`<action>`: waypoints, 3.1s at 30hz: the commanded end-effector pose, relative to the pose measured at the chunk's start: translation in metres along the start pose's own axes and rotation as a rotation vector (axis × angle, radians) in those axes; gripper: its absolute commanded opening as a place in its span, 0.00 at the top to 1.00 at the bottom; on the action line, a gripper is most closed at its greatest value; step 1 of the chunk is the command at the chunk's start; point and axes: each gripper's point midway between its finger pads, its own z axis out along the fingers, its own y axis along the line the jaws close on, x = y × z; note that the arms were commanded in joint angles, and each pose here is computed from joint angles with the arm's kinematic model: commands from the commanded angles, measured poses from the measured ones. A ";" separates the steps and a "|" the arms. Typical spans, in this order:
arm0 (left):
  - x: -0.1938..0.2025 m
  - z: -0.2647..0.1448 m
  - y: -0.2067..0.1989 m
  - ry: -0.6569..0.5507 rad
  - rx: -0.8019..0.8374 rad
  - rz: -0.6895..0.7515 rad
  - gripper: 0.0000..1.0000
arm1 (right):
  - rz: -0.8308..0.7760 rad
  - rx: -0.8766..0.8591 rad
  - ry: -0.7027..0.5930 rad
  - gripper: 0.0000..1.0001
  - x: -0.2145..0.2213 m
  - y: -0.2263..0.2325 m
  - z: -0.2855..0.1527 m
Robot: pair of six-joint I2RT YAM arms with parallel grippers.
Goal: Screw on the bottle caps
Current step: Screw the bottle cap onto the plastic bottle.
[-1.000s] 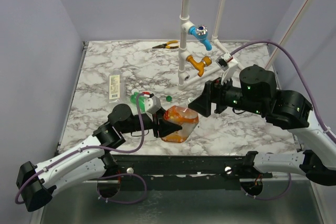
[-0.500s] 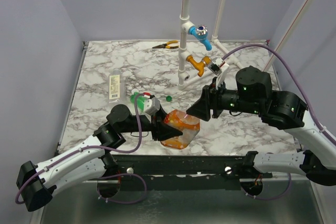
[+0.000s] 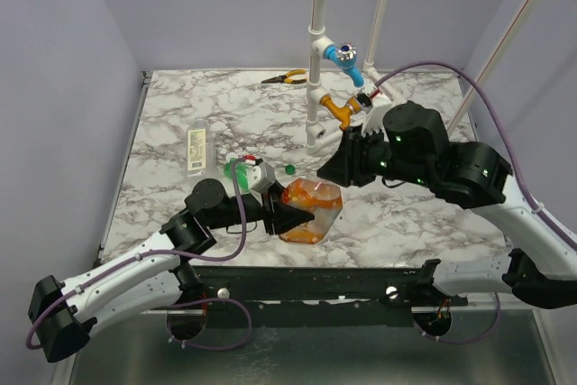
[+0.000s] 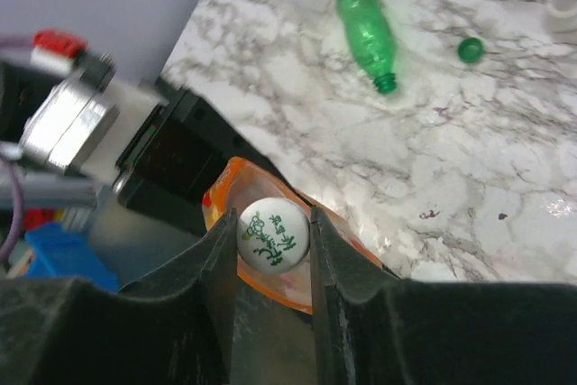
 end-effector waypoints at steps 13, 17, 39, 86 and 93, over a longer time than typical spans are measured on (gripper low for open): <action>-0.051 0.004 0.092 -0.092 -0.643 0.339 1.00 | 0.325 0.386 -0.022 0.76 -0.003 -0.044 0.092; -0.028 0.006 0.080 -0.036 -0.543 0.295 1.00 | 0.258 0.348 -0.090 0.28 -0.021 -0.041 0.068; -0.005 -0.013 -0.004 -0.035 0.088 -0.073 1.00 | -0.140 -0.101 -0.069 0.22 -0.001 0.007 -0.009; -0.072 -0.025 0.100 -0.170 -0.606 0.259 1.00 | 0.308 0.418 0.008 0.96 0.000 -0.048 0.126; -0.031 -0.019 0.083 -0.067 -0.462 0.187 1.00 | 0.153 0.283 -0.122 0.24 -0.037 -0.030 0.083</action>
